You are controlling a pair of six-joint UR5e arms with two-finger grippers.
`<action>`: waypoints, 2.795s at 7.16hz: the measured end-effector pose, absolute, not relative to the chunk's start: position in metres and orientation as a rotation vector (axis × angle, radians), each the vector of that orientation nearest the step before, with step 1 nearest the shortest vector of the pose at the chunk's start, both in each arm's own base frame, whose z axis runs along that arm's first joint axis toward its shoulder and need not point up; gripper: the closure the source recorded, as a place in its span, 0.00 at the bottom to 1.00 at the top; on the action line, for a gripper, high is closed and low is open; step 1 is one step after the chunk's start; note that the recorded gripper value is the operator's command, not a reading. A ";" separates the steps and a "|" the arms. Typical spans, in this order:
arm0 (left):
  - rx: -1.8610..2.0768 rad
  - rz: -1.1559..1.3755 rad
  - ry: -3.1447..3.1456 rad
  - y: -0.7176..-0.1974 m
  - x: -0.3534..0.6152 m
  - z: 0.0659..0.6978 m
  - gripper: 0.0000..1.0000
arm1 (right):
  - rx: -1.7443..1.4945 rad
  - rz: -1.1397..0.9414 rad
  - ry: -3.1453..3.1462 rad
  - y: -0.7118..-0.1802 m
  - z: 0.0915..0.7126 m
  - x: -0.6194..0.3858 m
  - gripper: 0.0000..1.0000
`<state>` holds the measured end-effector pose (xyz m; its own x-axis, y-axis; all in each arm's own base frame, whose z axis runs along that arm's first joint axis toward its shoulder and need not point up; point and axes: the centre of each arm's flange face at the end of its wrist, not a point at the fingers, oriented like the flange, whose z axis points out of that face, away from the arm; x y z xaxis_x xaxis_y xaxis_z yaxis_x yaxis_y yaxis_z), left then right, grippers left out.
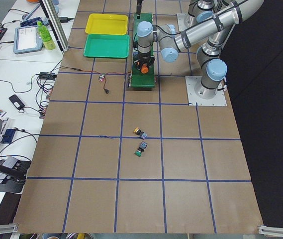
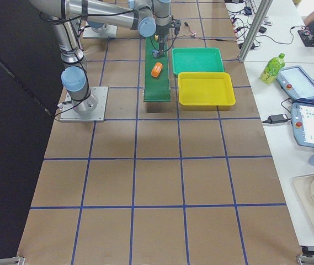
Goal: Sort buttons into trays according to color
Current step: 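Place battery on belt with left gripper while right gripper descends to green button, then lift green button with right gripper while left gripper grasps a yellow button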
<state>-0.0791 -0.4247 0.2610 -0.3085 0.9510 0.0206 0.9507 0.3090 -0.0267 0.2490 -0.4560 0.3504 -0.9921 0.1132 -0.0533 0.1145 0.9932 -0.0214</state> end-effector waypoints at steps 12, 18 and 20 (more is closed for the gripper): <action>-0.654 -0.012 -3.004 -0.429 0.264 0.262 0.00 | 0.195 0.200 3.131 -0.448 0.240 0.287 1.00; -0.697 -0.026 -3.004 -0.446 0.333 0.189 0.20 | 0.245 -0.186 3.073 -0.503 0.333 0.278 1.00; -0.705 -0.048 -3.008 -0.440 0.328 0.171 0.94 | 0.237 -0.385 3.083 -0.563 0.306 0.256 1.00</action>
